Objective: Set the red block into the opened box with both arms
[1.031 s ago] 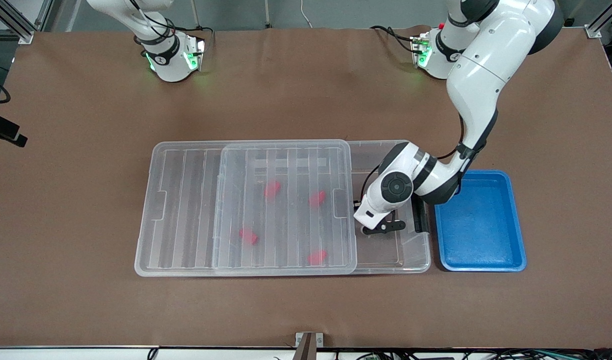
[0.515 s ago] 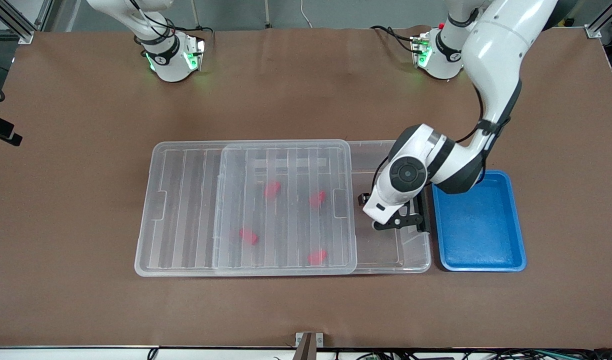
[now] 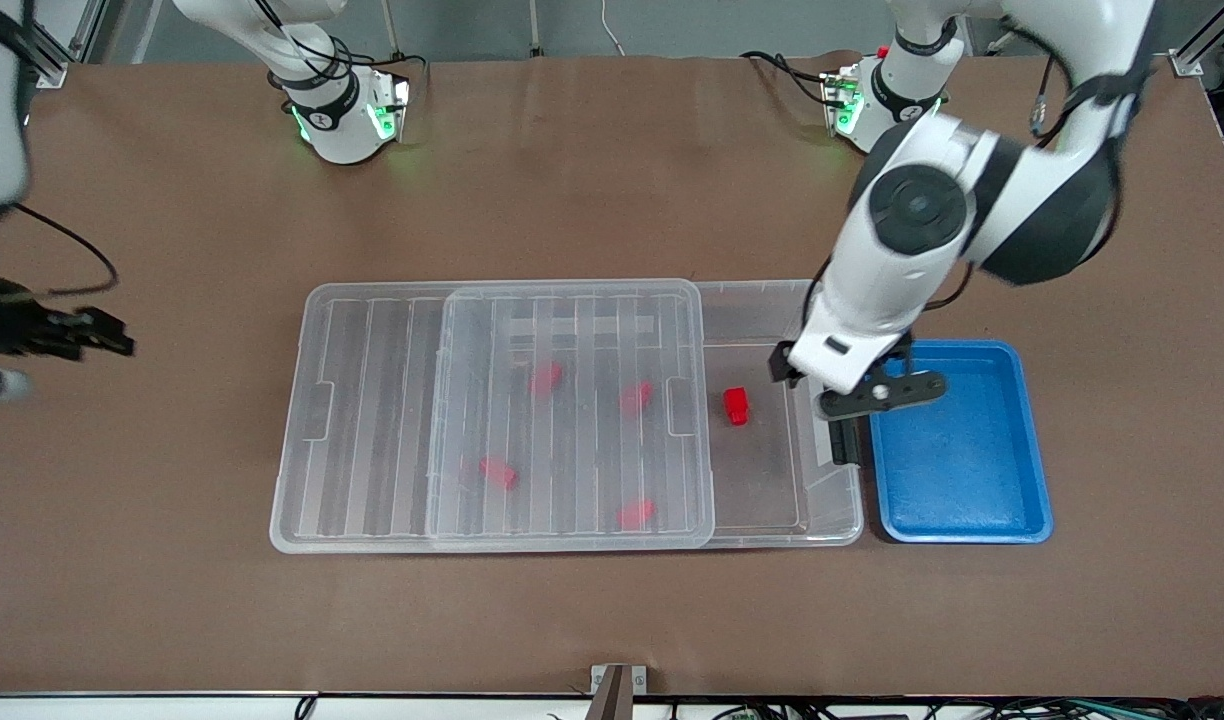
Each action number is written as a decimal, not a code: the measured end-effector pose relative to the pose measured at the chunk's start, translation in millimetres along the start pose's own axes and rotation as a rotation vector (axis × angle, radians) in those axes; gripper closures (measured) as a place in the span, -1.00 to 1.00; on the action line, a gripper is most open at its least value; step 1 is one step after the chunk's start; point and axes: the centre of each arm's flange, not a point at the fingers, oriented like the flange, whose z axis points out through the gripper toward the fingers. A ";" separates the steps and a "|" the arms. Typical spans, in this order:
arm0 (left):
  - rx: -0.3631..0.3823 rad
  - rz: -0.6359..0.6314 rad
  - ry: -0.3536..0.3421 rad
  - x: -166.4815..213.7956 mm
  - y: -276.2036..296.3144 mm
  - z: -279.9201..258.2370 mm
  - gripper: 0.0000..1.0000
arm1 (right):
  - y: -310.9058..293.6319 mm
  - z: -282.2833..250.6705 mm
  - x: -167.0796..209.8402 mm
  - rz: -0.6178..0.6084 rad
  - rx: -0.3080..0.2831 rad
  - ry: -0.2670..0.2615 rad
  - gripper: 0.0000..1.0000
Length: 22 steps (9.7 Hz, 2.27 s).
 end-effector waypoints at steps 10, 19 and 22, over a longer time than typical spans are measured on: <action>-0.072 0.138 0.028 -26.2 -230.3 -160.6 -1.00 | -133.3 135.3 60.5 -0.182 0.148 -0.057 0.98; -0.066 0.190 -0.022 -48.0 -197.8 -164.0 -1.00 | -230.4 152.0 71.8 -0.172 0.207 -0.034 0.95; -0.078 0.187 -0.026 -47.7 -198.8 -163.2 -1.00 | -190.5 116.4 78.9 -0.115 0.190 -0.011 0.09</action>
